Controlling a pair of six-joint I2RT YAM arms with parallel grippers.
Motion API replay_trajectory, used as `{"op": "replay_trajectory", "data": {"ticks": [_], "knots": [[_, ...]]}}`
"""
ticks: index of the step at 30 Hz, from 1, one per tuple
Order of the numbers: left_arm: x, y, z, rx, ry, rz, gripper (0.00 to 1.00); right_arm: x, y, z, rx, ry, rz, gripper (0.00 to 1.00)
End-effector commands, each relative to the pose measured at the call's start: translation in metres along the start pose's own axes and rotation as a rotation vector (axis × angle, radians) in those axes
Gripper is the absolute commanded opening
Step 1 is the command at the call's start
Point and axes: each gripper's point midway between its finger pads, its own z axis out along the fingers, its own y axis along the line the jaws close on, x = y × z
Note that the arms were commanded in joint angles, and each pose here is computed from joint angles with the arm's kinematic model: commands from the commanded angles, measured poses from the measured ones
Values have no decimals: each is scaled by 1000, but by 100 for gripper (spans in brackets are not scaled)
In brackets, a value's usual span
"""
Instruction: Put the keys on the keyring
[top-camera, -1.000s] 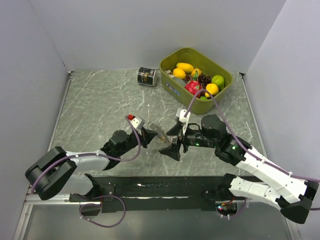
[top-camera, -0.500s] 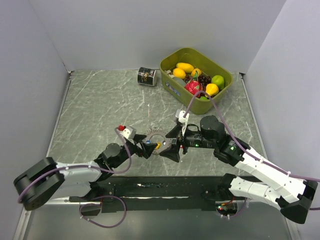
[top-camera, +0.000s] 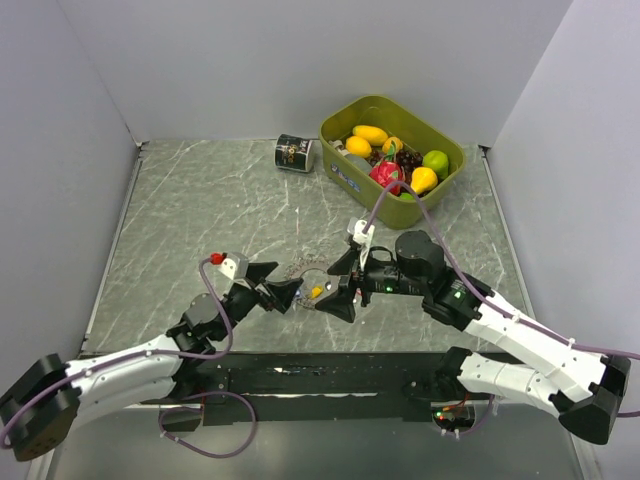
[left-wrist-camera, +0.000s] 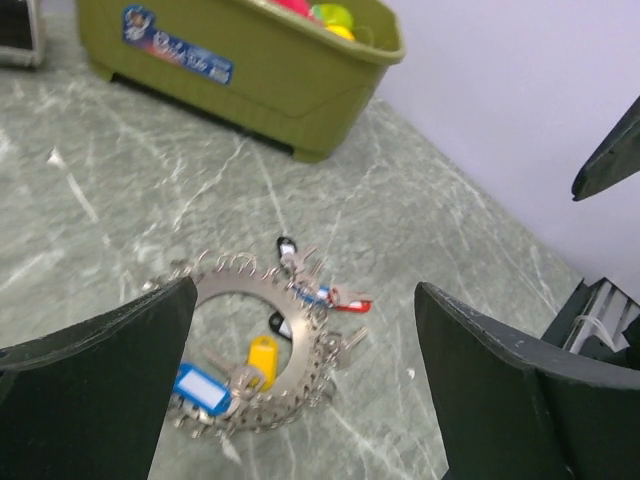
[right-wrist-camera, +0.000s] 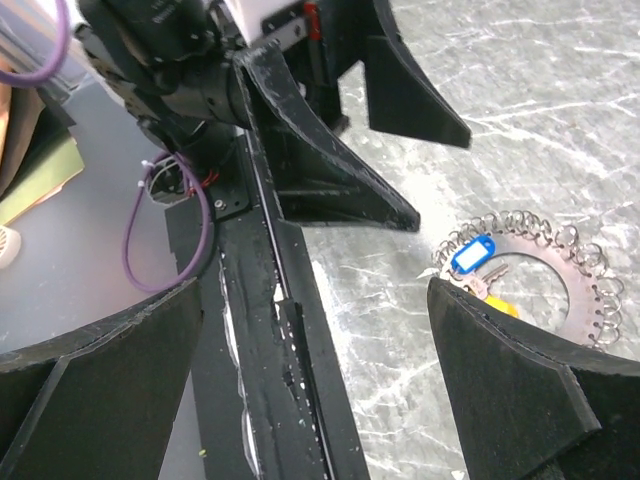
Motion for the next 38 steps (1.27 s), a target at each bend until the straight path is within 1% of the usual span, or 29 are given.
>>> {"op": "replay_trajectory", "data": {"ticks": [1,2,3,4,5,6,7,8,10,11,13,14,15,16,18,20,21,23,24,27,28,30,32,34,35,36,37,38], "knots": [[-4,18,-9,-122,7,-55,96,4,-19,1,103,-32,16,100],[5,27,-15,-169,50,-53,96,6,-23,-2,130,-41,30,100],[-7,27,-17,-187,17,-75,96,17,-30,-2,167,-27,47,100],[-8,36,-21,-245,10,-99,96,20,-43,-6,242,-35,58,100],[0,44,-27,-289,48,-94,96,19,-47,-13,287,-61,82,100],[-12,43,-30,-298,23,-108,96,33,-54,-16,326,-49,98,100],[-15,45,-33,-320,16,-124,96,36,-66,-23,404,-64,107,100],[-16,53,-42,-367,18,-122,96,46,-70,-31,446,-69,136,100],[-29,58,-49,-414,-16,-156,96,50,-78,-46,523,-96,161,100],[-38,64,-55,-452,-50,-165,96,60,-87,-53,590,-84,192,100],[-40,74,-67,-527,-46,-186,96,64,-93,-66,656,-103,218,100],[-48,81,-74,-577,-81,-193,96,68,-101,-74,722,-117,248,100],[-56,82,-77,-601,-98,-206,96,76,-104,-80,761,-99,267,100],[-51,90,-85,-653,-77,-207,96,77,-106,-87,790,-117,283,100],[-59,95,-91,-704,-94,-202,96,88,-117,-100,891,-127,327,100],[-57,102,-97,-764,-90,-219,96,95,-122,-109,946,-152,361,100],[-59,103,-98,-781,-104,-244,96,98,-127,-115,988,-158,362,100],[-57,102,-94,-784,-84,-231,96,103,-131,-120,1028,-171,382,100],[-56,102,-92,-784,-78,-224,96,104,-136,-125,1066,-182,379,100],[-48,106,-86,-811,-66,-221,96,108,-143,-129,1111,-198,367,100],[-47,107,-86,-821,-68,-218,96,103,-146,-129,1122,-227,358,100],[-41,111,-83,-855,-56,-218,96,106,-151,-129,1142,-228,339,100],[-39,117,-84,-904,-47,-192,96,103,-157,-130,1174,-272,320,100],[-38,120,-83,-939,-61,-199,96,98,-163,-133,1199,-295,260,100],[-37,124,-83,-967,-63,-178,96,92,-167,-131,1200,-348,243,100],[-38,124,-80,-966,-72,-175,96,90,-169,-132,1210,-365,217,100],[-38,126,-78,-972,-78,-167,96,93,-173,-136,1234,-349,170,100],[-34,130,-79,-995,-78,-138,96,86,-178,-141,1271,-437,159,100]]}}
